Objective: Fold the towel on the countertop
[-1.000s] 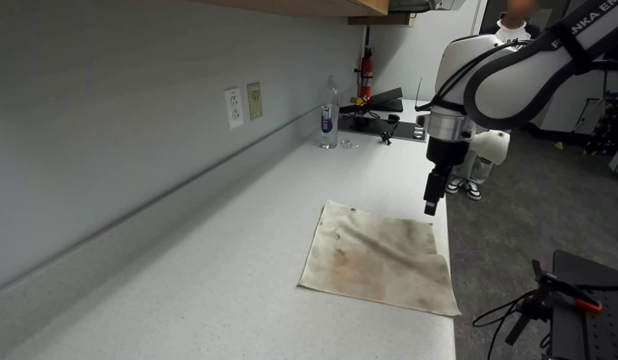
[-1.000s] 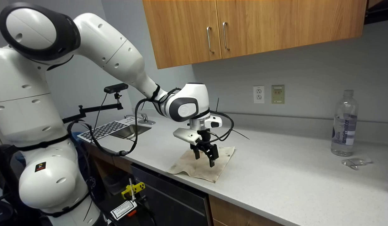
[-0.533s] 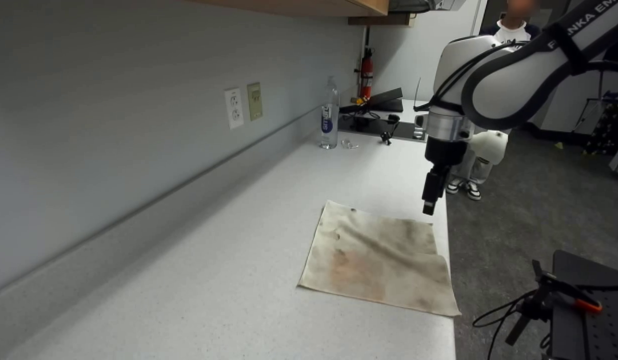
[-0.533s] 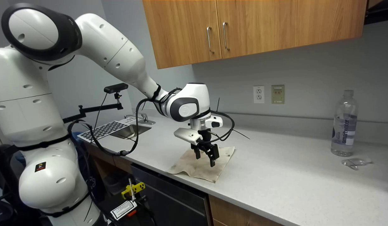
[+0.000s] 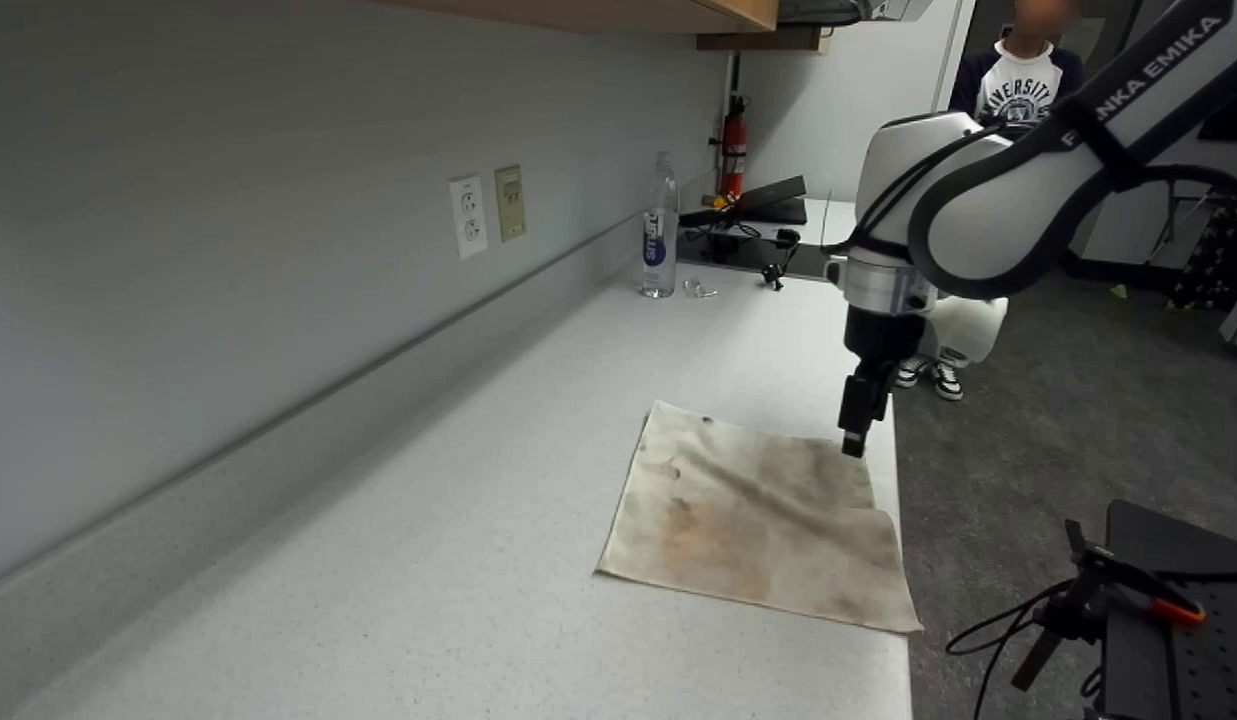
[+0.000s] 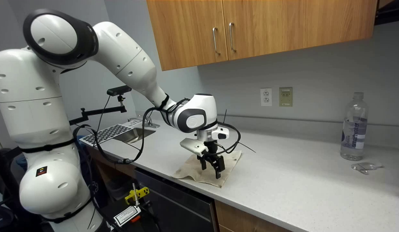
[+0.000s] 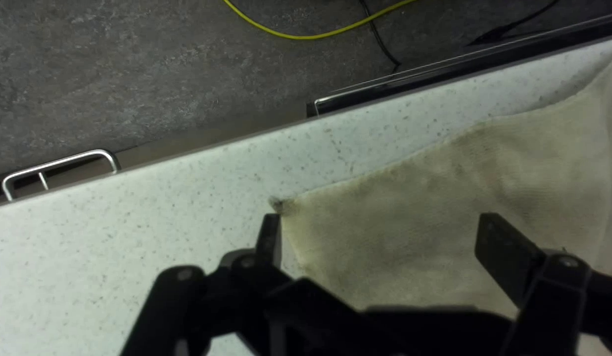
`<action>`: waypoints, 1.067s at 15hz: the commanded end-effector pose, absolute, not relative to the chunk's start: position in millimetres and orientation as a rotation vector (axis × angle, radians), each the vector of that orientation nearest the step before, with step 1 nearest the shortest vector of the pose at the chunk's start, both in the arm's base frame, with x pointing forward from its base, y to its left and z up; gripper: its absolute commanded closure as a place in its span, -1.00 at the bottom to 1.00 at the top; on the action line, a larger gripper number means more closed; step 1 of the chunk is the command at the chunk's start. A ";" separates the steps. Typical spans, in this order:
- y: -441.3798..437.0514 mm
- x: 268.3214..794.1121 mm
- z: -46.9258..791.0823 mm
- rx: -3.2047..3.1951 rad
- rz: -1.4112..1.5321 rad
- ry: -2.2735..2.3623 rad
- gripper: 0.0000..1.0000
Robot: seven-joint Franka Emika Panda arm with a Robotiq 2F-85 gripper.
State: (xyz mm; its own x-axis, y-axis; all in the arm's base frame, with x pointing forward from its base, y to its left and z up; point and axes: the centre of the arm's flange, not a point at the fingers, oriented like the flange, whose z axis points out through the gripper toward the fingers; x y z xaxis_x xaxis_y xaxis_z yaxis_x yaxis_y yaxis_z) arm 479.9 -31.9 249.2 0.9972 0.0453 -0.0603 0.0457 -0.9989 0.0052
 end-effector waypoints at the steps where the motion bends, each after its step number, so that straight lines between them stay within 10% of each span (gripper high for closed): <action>1: -39.6 494.4 222.5 3.126 0.004 -0.093 -1.00; 16: -48.6 486.5 198.4 3.075 -0.038 -0.548 -1.00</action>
State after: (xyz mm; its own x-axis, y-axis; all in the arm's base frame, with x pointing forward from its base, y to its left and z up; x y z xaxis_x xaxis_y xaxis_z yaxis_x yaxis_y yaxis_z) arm 488.3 -53.3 202.7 0.9513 -0.3081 -0.0019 -0.3081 -0.9513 0.0057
